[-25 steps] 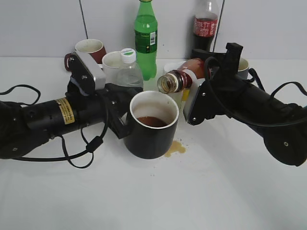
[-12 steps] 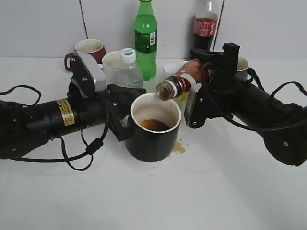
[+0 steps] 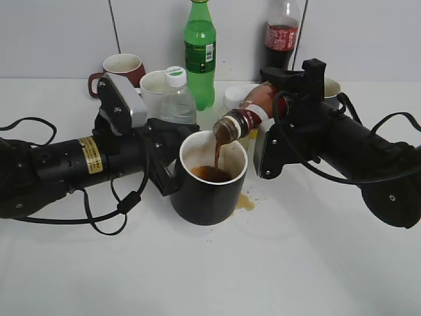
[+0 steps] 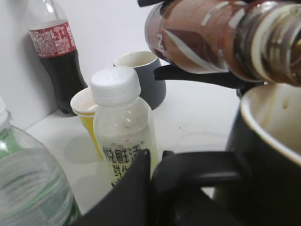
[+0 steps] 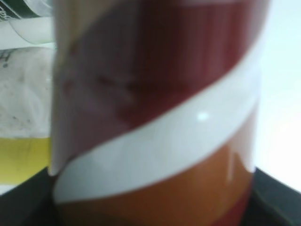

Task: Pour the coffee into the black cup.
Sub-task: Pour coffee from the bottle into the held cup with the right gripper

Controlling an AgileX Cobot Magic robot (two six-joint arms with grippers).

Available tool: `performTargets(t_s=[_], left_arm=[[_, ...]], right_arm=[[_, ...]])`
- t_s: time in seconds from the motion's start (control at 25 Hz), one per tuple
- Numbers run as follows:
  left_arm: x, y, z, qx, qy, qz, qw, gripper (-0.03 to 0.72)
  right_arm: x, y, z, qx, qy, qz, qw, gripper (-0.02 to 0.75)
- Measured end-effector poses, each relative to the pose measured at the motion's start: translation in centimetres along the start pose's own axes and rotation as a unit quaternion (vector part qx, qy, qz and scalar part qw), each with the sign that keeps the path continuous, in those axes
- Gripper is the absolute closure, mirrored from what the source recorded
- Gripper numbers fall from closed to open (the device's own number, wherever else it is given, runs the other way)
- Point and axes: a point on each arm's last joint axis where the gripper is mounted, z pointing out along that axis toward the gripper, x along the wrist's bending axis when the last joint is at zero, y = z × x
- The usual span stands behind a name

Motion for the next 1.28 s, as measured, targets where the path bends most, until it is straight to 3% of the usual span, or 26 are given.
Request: performTargets(t_s=[1.28], left_arm=[[0.02,-0.34,-0.01,0.019,0.001,0.001,1.0,0.648]], right_arm=[[-0.01,0.0,0.0,0.0,0.0,-0.021,1.0,0.234]])
